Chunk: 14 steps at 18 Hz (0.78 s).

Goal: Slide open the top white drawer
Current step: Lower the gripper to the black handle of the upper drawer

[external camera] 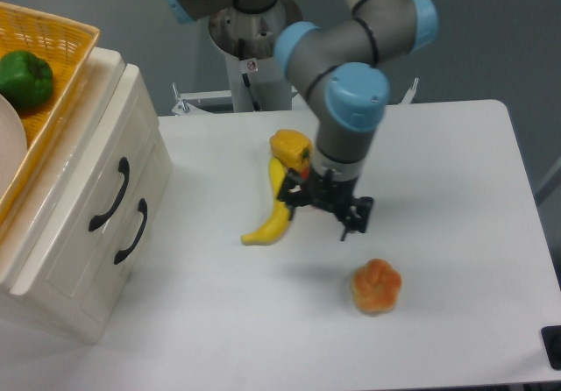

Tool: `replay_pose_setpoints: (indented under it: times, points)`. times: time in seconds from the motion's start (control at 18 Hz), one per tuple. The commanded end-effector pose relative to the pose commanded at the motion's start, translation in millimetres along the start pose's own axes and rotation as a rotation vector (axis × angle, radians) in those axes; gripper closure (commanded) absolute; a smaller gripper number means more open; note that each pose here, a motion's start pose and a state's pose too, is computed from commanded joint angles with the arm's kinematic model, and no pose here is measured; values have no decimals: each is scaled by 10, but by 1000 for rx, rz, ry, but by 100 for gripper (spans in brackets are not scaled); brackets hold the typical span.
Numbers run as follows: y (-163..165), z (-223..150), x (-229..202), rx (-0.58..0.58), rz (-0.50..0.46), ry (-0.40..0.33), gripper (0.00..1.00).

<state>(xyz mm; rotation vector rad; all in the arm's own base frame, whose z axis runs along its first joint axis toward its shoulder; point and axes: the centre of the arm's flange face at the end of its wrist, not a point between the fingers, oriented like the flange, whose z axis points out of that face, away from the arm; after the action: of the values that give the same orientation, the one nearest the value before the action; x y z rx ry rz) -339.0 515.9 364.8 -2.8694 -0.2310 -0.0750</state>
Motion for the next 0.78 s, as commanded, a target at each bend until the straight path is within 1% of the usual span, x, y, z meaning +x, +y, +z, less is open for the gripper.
replay_pose_setpoints:
  times: [0.22, 0.33, 0.5, 0.67, 0.78]
  points:
    - [-88, 2, 350, -24, -29, 38, 0]
    - [-92, 66, 544, -65, -29, 103, 0]
    - [-113, 35, 690, -105, -55, 241, 0]
    - [-251, -102, 808, -55, -63, 336, 0]
    - [-306, -159, 873, -36, -59, 359, 0]
